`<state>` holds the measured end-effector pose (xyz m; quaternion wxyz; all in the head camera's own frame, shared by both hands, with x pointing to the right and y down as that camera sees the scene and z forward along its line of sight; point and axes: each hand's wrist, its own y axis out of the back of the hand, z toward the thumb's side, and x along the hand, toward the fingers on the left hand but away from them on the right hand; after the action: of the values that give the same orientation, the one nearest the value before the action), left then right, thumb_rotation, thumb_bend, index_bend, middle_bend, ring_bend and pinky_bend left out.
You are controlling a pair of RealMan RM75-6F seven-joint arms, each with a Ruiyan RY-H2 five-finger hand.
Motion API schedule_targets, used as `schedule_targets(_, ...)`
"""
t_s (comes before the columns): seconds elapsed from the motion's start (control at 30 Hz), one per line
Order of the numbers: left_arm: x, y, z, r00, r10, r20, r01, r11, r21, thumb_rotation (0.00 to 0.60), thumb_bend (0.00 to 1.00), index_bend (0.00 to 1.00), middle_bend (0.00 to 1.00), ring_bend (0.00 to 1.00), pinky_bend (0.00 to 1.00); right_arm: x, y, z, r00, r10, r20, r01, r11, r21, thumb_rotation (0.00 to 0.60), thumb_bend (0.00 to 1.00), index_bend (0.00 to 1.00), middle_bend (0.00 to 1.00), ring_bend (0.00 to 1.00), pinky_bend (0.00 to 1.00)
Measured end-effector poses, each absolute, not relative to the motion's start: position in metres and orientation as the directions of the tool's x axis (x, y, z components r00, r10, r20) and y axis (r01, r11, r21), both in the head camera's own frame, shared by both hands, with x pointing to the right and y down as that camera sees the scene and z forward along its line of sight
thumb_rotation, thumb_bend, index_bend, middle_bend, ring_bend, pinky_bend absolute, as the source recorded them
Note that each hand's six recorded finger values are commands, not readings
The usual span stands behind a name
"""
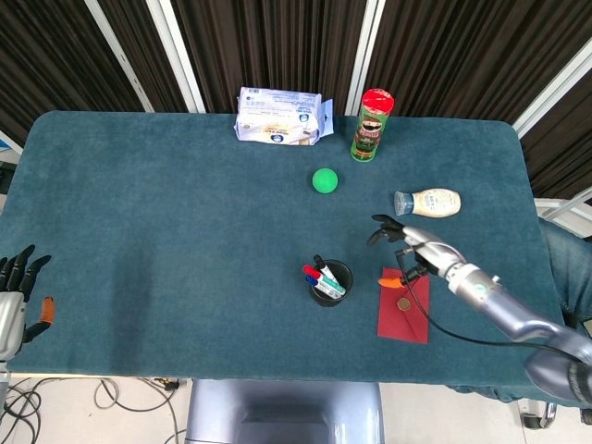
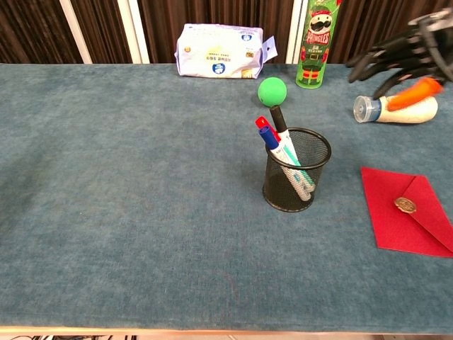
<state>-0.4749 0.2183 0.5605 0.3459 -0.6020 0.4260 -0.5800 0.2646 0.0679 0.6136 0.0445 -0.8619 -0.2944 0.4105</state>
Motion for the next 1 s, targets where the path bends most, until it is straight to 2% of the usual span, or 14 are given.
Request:
schedule_targets(0.3, -0.476, 0.218, 0.561, -0.043, -0.91, 0.411, -0.122, -0.404, -0.907, 0.6, 0.52, 0.12, 0.01, 0.04, 0.02, 0.223, 0.052, 0.638, 0.479, 0.534, -0.696, 0.509, -0.816, -0.276, 0.6, 0.35, 0.37, 0.0, 0.11, 0.2)
schedule_targets(0.6, -0.476, 0.218, 0.562, -0.044, -0.909, 0.415, -0.126, -0.407, -0.905, 0.6, 0.52, 0.12, 0.01, 0.04, 0.02, 0.188, 0.054, 0.647, 0.487, 0.514, -0.706, 0.481, -0.832, -0.275, 0.6, 0.36, 0.43, 0.0, 0.11, 0.2)
schedule_targets(1.0, -0.478, 0.218, 0.562, -0.053, -0.907, 0.419, -0.131, -0.409, -0.903, 0.6, 0.52, 0.12, 0.01, 0.04, 0.02, 0.165, 0.058, 0.653, 0.491, 0.501, -0.713, 0.483, -0.837, -0.257, 0.6, 0.41, 0.46, 0.0, 0.1, 0.2)
